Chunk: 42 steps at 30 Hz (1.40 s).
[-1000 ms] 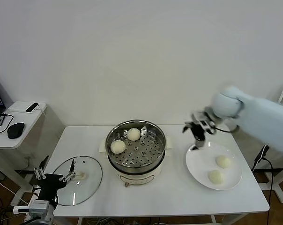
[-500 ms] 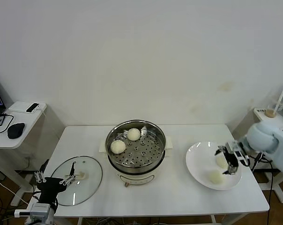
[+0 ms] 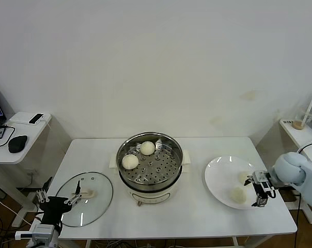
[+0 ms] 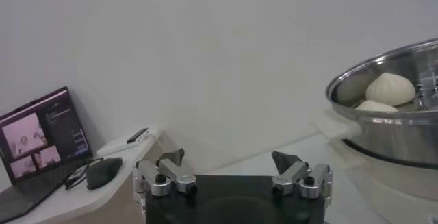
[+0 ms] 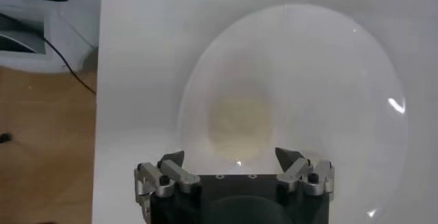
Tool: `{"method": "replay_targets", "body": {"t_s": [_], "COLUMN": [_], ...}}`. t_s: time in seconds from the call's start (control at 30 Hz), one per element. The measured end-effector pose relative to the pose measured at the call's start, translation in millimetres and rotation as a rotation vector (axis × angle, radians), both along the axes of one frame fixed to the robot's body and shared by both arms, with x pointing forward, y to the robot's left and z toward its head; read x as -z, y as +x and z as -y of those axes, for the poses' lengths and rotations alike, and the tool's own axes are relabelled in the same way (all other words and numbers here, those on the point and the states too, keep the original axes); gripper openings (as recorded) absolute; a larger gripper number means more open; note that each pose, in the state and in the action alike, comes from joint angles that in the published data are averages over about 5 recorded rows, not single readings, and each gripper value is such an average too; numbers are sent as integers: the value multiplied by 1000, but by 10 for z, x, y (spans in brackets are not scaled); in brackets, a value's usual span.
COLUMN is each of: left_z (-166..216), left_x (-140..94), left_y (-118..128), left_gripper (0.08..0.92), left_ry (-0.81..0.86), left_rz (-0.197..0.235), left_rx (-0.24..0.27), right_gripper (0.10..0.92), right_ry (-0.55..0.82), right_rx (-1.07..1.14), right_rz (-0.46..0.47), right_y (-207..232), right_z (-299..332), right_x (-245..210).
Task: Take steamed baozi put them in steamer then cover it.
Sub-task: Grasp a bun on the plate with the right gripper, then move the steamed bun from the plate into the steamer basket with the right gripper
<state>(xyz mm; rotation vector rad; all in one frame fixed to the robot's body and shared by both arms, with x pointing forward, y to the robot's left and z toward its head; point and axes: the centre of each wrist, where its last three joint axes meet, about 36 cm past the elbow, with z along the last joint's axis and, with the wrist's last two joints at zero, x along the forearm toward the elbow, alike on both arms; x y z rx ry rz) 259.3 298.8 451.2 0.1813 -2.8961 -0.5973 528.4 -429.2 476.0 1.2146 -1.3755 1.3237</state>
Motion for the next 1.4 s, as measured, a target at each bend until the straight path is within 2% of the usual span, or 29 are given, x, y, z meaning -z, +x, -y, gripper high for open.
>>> {"method": "replay_targets", "body": {"t_s": [0.37,0.77,0.9,1.13,1.4], "left_z": [-30,-36,-36,-43,-25], "left_x": [23,24,26,21,5], "left_y": [3,8,8,9,26], "left_gripper": [823,823,823,823,823], "left_ry": [3,2,2,5,3], "left_rz": [-3,-1,-2,-1,6], "left_rx": [-11,-16,-17,-16,-8], "right_gripper": [797,620,585,574,577], "right_ry": [20,22,19,24,47], "right_rx": [24,44,48,50,52], "right_rz": [9,-9,-13,-11,35], "right_y": [157,257,278,323,395], "right_z": [-89,-180,-170,-123,-60], "right_x": [167,220,198,13,-439]}}
